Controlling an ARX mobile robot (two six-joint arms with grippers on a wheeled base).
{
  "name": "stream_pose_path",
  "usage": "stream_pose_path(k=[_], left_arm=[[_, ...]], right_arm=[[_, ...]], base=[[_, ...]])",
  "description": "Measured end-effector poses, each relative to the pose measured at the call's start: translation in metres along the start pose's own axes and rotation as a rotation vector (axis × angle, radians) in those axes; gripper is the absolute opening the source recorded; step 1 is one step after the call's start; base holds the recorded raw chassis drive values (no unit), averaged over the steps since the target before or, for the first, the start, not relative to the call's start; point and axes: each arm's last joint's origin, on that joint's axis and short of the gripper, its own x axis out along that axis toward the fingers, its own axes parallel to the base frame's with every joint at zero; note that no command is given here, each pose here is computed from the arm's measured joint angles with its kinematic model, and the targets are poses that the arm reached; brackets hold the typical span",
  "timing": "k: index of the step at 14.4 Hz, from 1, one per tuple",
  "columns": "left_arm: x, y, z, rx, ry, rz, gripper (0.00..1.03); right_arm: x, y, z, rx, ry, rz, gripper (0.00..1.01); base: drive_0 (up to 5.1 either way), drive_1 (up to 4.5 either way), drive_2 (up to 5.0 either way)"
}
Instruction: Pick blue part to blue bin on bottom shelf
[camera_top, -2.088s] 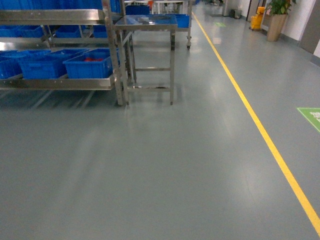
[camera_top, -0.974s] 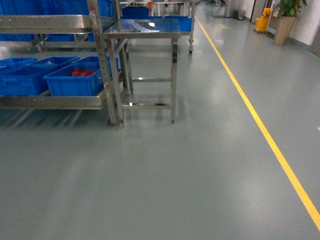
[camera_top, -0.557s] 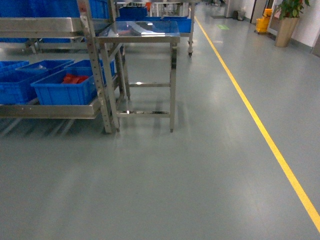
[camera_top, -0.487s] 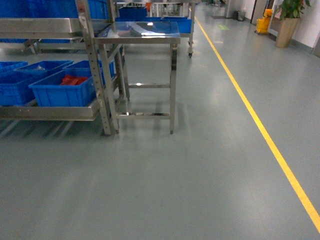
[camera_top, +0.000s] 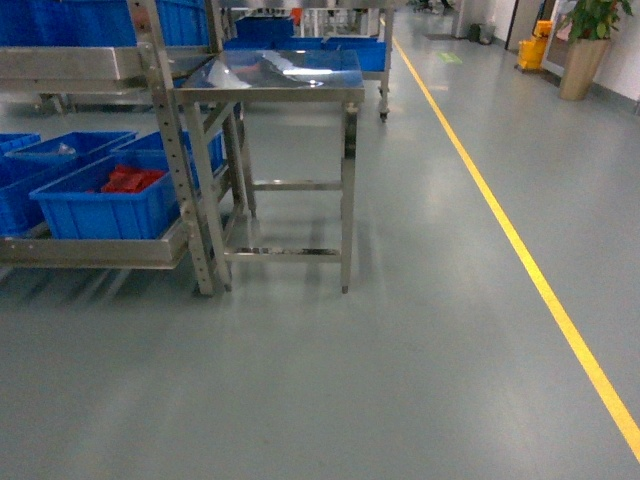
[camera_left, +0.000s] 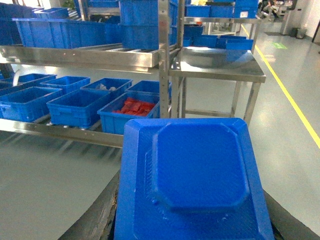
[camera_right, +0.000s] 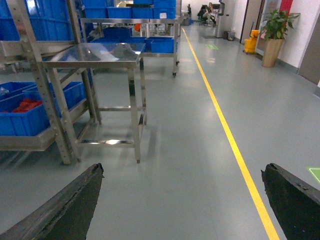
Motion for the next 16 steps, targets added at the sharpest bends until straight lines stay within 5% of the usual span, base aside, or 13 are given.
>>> stream_pose_path(k=[16], left_arm=[[0.0000,0.0001,0.0000,0.000,0.000,0.001,0.43]], right_arm=[[0.0000,0.0000,0.0000,0.000,0.000,0.000,0.98]], base=[[0.0,4.27,-4.2]])
